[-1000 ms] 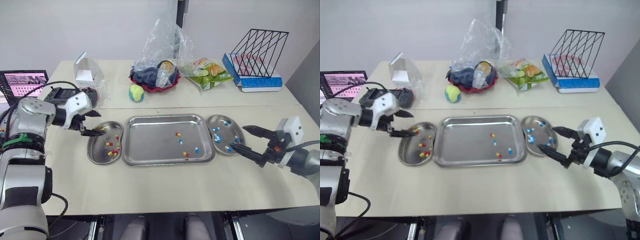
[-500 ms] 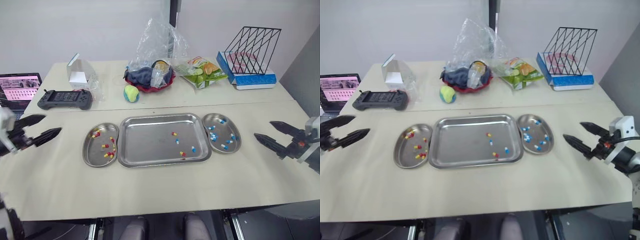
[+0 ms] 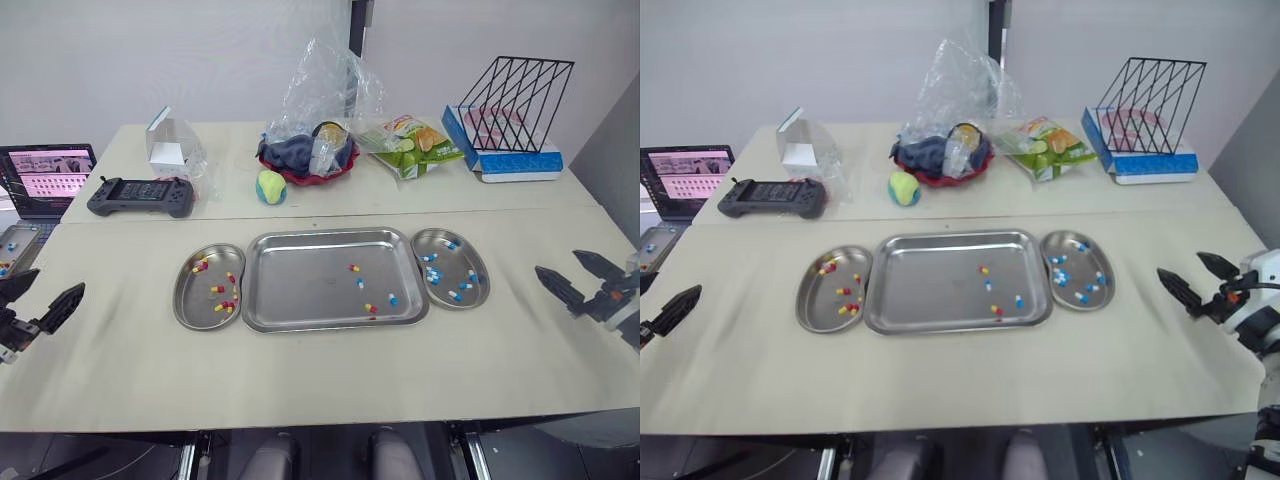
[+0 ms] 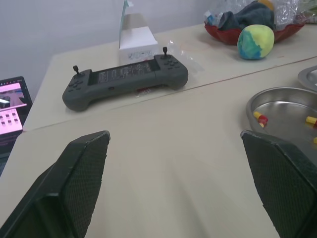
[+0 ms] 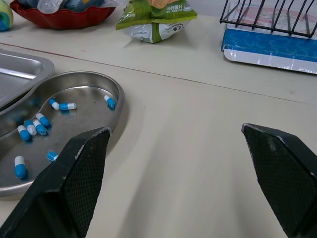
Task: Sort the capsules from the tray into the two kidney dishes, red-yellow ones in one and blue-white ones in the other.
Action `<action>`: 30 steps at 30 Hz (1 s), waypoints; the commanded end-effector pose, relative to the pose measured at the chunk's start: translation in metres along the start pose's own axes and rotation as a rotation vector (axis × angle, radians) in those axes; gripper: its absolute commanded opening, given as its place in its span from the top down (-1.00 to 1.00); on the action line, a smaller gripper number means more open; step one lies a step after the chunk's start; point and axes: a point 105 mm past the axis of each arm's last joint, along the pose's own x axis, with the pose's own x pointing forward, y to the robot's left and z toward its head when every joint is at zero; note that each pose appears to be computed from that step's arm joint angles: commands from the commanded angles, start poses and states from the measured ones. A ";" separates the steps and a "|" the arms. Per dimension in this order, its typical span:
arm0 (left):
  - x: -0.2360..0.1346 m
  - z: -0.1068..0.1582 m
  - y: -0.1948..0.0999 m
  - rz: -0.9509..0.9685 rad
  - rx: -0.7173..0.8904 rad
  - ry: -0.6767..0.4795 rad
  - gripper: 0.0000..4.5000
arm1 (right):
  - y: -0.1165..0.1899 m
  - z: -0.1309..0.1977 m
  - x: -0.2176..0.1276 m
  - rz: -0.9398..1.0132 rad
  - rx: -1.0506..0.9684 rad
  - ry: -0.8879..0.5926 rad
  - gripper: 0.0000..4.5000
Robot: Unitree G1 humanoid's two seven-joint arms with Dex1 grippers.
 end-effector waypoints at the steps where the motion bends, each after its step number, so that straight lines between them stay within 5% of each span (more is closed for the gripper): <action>1: 0.001 0.008 0.000 0.006 0.010 -0.025 -0.99 | -0.004 0.013 -0.001 -0.007 -0.035 -0.041 -1.00; 18: 0.011 0.021 -0.003 -0.120 -0.017 -0.002 -0.99 | 0.000 0.020 0.007 0.014 -0.036 -0.049 -1.00; 23: 0.019 0.024 -0.015 -0.234 -0.048 0.029 -0.99 | 0.002 0.021 0.011 0.022 -0.040 -0.042 -1.00; 30: 0.052 0.062 -0.063 -0.530 -0.093 -0.005 -0.99 | 0.012 0.029 0.007 0.052 -0.046 -0.047 -1.00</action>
